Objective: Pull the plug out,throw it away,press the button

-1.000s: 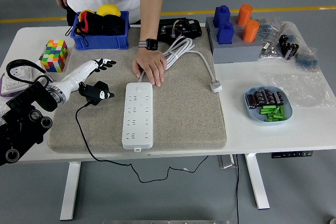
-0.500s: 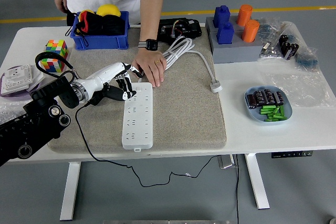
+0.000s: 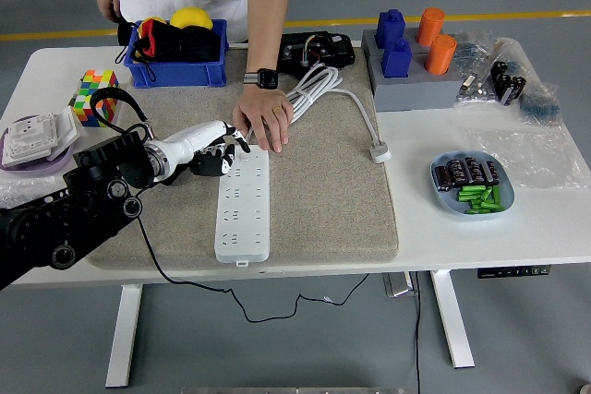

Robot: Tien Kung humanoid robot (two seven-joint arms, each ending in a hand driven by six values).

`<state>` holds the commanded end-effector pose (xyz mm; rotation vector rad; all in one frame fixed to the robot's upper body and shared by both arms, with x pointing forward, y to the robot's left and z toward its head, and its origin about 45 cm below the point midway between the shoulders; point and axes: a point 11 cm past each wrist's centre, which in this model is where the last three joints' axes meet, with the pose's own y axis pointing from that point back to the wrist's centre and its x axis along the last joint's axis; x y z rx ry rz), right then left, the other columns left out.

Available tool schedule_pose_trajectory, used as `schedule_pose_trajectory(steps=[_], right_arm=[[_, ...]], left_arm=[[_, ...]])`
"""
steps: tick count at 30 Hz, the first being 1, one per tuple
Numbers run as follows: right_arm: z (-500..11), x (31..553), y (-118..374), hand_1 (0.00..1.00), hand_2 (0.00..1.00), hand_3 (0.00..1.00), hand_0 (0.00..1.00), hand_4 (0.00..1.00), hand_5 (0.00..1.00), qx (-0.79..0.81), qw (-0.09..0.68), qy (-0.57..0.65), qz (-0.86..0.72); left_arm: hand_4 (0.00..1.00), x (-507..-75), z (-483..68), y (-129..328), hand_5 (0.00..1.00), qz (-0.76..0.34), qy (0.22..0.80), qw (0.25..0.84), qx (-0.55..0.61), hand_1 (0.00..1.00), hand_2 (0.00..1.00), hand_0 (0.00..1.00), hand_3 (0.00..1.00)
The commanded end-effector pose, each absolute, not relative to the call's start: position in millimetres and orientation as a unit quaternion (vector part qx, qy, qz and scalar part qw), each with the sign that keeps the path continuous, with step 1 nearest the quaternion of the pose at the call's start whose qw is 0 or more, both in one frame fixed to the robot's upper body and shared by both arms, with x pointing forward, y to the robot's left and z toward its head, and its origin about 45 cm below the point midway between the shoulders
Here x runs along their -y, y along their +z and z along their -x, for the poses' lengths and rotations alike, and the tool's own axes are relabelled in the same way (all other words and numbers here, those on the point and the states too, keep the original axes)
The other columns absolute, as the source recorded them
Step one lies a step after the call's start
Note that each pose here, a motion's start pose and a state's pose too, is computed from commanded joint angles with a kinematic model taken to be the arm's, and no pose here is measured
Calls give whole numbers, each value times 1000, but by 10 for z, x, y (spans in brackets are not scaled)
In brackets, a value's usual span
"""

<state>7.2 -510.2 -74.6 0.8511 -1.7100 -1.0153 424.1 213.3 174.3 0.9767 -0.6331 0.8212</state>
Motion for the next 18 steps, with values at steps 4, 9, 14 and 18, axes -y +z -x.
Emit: schedule_pose_trajectory(steps=[4, 9, 14, 18], right_arm=[[-84, 5105, -744, 680, 660, 654, 725, 750, 613, 698, 470, -413, -348], [-100, 5104, -742, 680, 660, 654, 725, 749, 613, 699, 469, -412, -350], [-86, 5116, -738, 679, 660, 654, 725, 750, 612, 699, 470, -412, -347], [-90, 5120, -735, 679, 660, 654, 725, 750, 612, 699, 470, -412, -348]], left_arm=[[2, -2109, -4263, 1740, 2, -456, 373, 749, 302, 22, 108, 13, 690], [2, -2094, -4295, 1719, 2, -459, 378, 741, 313, 23, 101, 13, 701], [2, -2101, -4308, 1659, 2, -477, 368, 731, 320, 22, 94, 12, 709], [2, -2114, -4313, 1636, 2, -483, 365, 728, 322, 22, 94, 12, 709]])
